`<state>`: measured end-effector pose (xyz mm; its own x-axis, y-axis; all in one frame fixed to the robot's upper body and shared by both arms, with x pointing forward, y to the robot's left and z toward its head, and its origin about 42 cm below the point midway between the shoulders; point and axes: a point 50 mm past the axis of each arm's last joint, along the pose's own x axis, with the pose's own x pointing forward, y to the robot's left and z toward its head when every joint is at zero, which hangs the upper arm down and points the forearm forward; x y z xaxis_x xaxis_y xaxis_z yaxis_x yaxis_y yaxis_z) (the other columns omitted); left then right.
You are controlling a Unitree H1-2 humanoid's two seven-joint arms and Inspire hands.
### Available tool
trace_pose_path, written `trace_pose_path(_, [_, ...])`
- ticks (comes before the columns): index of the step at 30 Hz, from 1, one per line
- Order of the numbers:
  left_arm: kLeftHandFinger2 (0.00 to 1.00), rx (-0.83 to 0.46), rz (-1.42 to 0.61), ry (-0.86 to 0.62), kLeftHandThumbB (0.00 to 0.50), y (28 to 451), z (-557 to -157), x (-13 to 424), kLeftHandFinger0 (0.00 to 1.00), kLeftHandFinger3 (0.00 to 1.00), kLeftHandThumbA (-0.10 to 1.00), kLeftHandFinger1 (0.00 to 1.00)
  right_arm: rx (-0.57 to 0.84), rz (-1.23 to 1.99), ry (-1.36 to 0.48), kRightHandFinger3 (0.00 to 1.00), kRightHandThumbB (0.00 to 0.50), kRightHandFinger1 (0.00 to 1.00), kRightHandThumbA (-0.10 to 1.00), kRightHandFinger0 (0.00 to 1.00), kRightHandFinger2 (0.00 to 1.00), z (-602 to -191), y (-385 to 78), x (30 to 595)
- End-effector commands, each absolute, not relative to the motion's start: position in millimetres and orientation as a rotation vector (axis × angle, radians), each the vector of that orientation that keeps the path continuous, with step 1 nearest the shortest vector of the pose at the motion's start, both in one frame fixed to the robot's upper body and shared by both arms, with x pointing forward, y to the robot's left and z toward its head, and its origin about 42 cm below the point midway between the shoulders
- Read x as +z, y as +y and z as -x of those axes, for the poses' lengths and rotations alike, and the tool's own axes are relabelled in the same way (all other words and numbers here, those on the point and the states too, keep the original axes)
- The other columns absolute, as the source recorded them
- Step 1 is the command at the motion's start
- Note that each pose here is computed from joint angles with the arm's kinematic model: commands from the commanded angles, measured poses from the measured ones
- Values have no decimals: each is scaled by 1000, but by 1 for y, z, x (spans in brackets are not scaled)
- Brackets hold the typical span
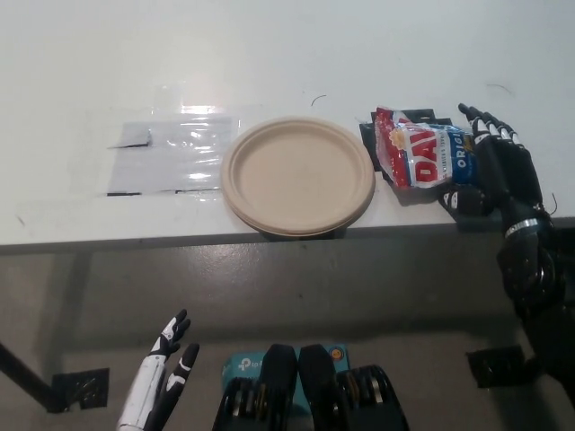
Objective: The robot picks up a small bag of sunflower seeds on the right hand side and take it to the empty plate on the left hand side then pours some sunflower seeds on to the plate.
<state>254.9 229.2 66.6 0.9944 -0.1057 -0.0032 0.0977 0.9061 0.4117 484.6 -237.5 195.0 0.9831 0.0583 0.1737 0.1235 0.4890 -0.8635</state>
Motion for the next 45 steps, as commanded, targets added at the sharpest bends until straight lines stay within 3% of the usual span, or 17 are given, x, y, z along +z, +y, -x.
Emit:
trace_pose_path(1, [1000,-76,-434,-102,19,233,-258,80,1000,1000,1000,1000,-81,1033,-293,1000,364,1000,947,1000,1000,-501,-227,227])
trace_pose_path(7, [1000,-78,-419,-119,45,233,-257,80,1000,1000,1000,1000,-47,1048,-219,1000,384,1000,620,1000,1000,-527,-224,221])
trace_pose_path(8, [1000,-78,-419,-125,69,234,-256,79,1000,1000,1000,1000,-30,1084,-150,1000,432,1000,439,1000,1000,-536,-227,212])
trace_pose_path(11, [1000,-78,-417,-143,107,236,-257,80,1000,1000,1000,1000,0,1242,9,1000,499,1000,320,1000,1000,-548,-233,194])
trace_pose_path(12, [1000,-73,-416,-147,129,237,-258,80,1000,1000,1000,1000,-1,1300,57,1000,500,1000,255,934,1000,-549,-233,190])
trace_pose_path(13, [1000,-71,-417,-149,148,237,-258,81,1000,1000,1000,1000,-7,1380,91,1000,467,1000,161,663,1000,-548,-232,184])
trace_pose_path(14, [1000,-69,-412,-155,166,237,-258,81,1000,1000,1000,1000,-10,1440,107,1000,397,634,-28,399,910,-546,-232,178])
trace_pose_path(15, [1000,-67,-412,-166,171,238,-260,82,1000,1000,1000,1000,-12,1481,105,957,327,360,-97,206,565,-543,-233,171])
trace_pose_path(16, [1000,-65,-410,-171,182,239,-260,83,1000,1000,1000,1000,-9,1487,110,706,296,332,-100,194,489,-541,-234,166])
trace_pose_path(18, [1000,-59,-405,-181,194,239,-263,84,1000,1000,1000,1000,-12,1452,119,534,288,271,-100,157,387,-536,-235,157])
trace_pose_path(20, [1000,-54,-395,-196,214,241,-267,86,1000,1000,1000,1000,-31,1400,99,568,283,413,-100,300,524,-532,-235,151])
trace_pose_path(25, [1000,-42,-385,-209,225,243,-269,89,1000,1000,1000,1000,-52,1312,44,436,265,243,-100,137,341,-531,-230,150])
trace_pose_path(30, [1000,-42,-381,-216,214,244,-269,90,1000,1000,1000,1000,-73,1226,-42,222,164,0,-100,0,47,-531,-224,155])
trace_pose_path(34, [1000,-39,-389,-220,204,244,-268,89,1000,1000,1000,1000,-112,1168,-177,221,80,0,-100,0,138,-535,-213,170])
trace_pose_path(37, [1000,-34,-393,-228,202,244,-268,89,1000,1000,1000,1000,-137,1112,-240,628,77,137,-100,0,707,-538,-207,180])
trace_pose_path(40, [1000,-33,-389,-223,202,244,-268,90,1000,1000,1000,1000,-158,1042,-311,890,67,266,-100,0,748,-541,-202,192])
trace_pose_path(45, [1000,-35,-388,-232,186,244,-268,90,1000,1000,1000,1000,-135,991,-413,722,65,300,-100,0,735,-547,-194,214])
